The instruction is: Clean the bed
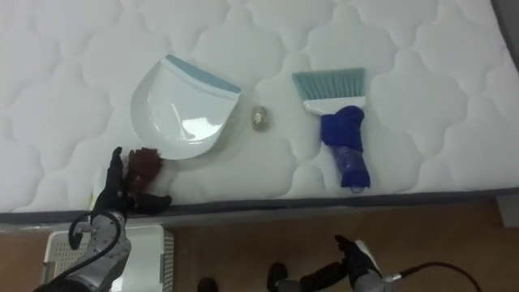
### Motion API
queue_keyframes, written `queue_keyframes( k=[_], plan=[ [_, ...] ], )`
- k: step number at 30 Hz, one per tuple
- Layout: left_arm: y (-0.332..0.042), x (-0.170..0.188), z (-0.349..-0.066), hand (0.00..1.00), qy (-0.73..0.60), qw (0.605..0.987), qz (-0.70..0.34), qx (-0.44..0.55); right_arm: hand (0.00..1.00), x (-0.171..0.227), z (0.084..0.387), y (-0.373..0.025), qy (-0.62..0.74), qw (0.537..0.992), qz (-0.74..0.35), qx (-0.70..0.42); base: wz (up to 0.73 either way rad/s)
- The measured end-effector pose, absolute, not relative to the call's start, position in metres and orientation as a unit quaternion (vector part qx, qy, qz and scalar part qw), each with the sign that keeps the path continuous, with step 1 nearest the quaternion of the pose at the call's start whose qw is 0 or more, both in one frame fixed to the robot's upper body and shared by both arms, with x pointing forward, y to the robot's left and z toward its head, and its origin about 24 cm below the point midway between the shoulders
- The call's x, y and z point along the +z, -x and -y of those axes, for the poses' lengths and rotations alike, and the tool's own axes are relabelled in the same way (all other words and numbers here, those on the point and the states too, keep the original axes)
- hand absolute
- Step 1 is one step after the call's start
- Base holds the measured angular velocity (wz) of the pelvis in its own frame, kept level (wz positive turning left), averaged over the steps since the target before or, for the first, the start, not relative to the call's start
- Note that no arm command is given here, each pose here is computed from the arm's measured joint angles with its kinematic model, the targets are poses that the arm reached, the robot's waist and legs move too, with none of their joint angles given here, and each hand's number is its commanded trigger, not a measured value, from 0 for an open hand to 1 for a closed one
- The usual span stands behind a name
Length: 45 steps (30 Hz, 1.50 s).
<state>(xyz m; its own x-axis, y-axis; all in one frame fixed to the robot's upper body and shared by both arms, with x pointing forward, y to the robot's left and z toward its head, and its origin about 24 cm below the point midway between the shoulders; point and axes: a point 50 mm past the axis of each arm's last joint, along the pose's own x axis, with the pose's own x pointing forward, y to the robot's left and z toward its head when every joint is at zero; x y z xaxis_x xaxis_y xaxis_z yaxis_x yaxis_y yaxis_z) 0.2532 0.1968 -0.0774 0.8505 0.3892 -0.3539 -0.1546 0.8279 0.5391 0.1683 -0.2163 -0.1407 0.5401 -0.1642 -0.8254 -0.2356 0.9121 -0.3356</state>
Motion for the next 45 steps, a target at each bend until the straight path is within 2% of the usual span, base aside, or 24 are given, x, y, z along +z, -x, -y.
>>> queue_keyframes(
  k=[15,45],
  plan=[
    [-0.258,-0.074,-0.205,0.00,-0.261,0.915,-0.241,0.189,0.00,-0.141,0.221,-0.163,0.162,0.864,-0.475,-0.028,0.00],
    [-0.275,-0.060,-0.204,0.00,-0.265,0.917,-0.211,0.212,0.00,-0.139,0.215,-0.167,0.148,0.876,-0.458,-0.028,0.01]
  ],
)
